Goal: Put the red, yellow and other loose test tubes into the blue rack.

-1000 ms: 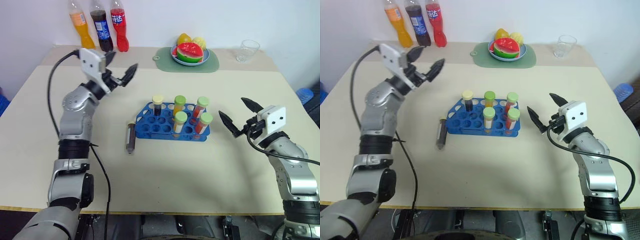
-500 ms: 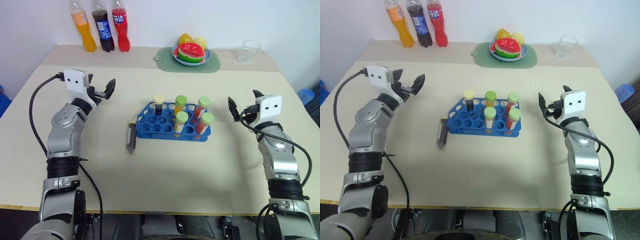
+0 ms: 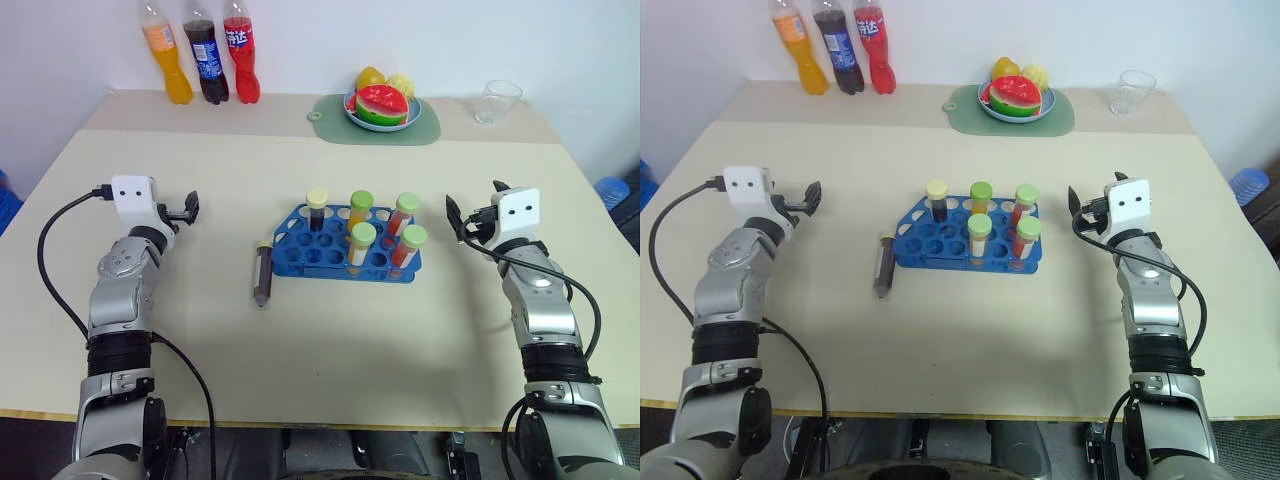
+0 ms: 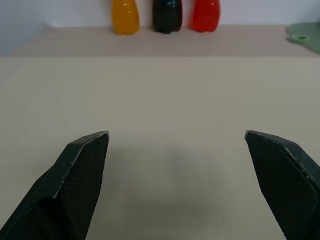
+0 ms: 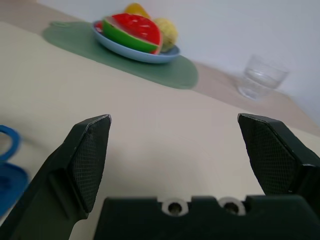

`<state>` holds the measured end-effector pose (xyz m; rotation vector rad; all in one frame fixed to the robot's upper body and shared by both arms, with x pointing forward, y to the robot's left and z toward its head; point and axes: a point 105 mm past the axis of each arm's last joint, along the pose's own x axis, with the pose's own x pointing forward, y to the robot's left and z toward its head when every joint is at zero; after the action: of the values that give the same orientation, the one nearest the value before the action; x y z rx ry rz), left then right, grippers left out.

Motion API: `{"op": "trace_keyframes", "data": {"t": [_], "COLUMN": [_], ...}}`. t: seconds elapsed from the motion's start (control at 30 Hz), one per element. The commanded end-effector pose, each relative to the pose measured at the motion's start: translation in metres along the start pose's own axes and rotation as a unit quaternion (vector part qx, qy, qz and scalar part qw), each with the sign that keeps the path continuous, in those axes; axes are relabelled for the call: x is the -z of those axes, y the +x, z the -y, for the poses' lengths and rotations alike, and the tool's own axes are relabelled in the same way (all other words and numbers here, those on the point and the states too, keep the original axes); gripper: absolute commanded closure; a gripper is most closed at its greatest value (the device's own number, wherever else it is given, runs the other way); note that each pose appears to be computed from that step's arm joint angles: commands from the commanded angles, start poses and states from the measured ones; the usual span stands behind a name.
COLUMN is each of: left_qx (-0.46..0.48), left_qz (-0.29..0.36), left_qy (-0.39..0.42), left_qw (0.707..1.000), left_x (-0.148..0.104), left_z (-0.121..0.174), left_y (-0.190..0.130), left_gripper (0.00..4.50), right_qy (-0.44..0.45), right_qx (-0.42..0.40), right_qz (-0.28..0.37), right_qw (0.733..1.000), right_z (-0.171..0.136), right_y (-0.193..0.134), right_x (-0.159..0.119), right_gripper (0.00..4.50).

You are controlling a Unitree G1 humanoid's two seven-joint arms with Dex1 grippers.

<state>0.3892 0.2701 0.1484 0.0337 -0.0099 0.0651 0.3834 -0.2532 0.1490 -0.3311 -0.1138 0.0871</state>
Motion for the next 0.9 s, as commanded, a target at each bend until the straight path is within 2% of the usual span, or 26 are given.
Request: {"op": "trace_keyframes", "data": {"t": [0.03,0.23,0.3,0.5,0.57,0.73,0.8,0.9], "left_qx": [0.000,0.047,0.084,0.220,0.284,0.386,0.399,0.362], "left_qz": [0.022,0.043,0.058,0.048,0.036,-0.013,-0.030,-0.067], "left_qy": [-0.009,-0.033,-0.018,-0.076,-0.079,-0.070,-0.083,-0.079], "left_qw": [1.000,0.997,0.995,0.971,0.955,0.920,0.913,0.926], "left_x": [-0.007,-0.004,-0.006,-0.004,-0.002,0.008,0.002,-0.015], "left_z": [0.001,0.014,0.023,0.063,0.080,0.098,0.100,0.099], "left_y": [-0.005,-0.011,-0.015,-0.024,-0.034,-0.060,-0.066,-0.065], "left_gripper": [0.01,0.01,0.01,0.01,0.01,0.01,0.01,0.01], "right_qy": [0.000,-0.002,-0.010,-0.034,-0.022,-0.011,-0.014,-0.012], "right_qx": [0.013,0.009,0.011,-0.034,-0.054,-0.094,-0.106,-0.128], "right_qz": [0.022,0.013,0.014,-0.001,-0.007,-0.020,-0.026,-0.031], "right_qw": [1.000,1.000,1.000,0.999,0.998,0.995,0.994,0.991], "right_z": [0.019,0.028,0.031,0.031,0.027,0.017,0.015,0.017], "right_y": [-0.006,-0.022,-0.029,-0.054,-0.062,-0.076,-0.081,-0.088], "right_x": [-0.011,-0.005,-0.006,0.001,0.002,0.006,0.008,0.007], "right_gripper": [0.00,0.00,0.00,0.00,0.00,0.00,0.00,0.00]}}
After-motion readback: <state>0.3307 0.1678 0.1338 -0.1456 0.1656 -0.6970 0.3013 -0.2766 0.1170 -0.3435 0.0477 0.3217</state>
